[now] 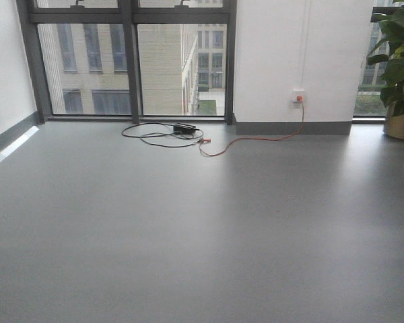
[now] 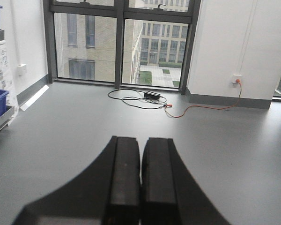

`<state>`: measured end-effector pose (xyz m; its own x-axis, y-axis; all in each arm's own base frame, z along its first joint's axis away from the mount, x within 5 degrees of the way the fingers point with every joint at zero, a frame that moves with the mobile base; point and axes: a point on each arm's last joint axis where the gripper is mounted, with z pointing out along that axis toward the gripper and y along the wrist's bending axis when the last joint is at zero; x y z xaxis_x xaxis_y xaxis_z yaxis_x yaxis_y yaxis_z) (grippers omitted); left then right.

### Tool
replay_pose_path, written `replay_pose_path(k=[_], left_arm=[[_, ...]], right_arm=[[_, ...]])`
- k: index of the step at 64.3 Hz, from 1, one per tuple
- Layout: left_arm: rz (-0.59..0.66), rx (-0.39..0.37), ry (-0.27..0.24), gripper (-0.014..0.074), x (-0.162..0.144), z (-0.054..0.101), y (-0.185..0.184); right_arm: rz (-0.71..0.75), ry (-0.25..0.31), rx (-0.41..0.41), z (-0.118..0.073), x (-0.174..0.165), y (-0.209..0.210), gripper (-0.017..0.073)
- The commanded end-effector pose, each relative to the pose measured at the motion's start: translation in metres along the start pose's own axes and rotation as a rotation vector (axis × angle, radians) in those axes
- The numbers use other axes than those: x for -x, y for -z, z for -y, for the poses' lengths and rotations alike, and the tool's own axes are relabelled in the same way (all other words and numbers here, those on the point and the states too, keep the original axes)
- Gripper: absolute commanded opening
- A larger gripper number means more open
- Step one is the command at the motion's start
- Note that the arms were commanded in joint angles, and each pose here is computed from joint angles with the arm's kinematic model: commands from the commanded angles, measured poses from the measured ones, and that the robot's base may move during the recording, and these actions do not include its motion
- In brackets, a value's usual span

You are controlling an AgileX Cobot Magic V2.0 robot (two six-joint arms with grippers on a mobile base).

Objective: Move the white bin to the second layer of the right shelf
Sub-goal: 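Hold the bin in the right gripper while driving toward the windows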

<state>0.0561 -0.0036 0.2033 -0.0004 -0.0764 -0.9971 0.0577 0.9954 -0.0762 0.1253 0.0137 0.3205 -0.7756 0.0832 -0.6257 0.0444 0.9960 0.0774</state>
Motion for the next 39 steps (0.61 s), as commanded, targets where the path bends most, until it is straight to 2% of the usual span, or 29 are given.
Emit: replay_pose_path(k=[1,39], left_arm=[[0.073,0.001,0.006,0.0085,-0.0009,-0.0008,0.0004],[0.073,0.001,0.006,0.0085,-0.0009,-0.0008,0.0004]], right_arm=[[0.090,0.000,0.013,-0.0010,0.0114,0.0073,0.0066],[0.090,0.000,0.013,-0.0010,0.0114,0.0073,0.0066]])
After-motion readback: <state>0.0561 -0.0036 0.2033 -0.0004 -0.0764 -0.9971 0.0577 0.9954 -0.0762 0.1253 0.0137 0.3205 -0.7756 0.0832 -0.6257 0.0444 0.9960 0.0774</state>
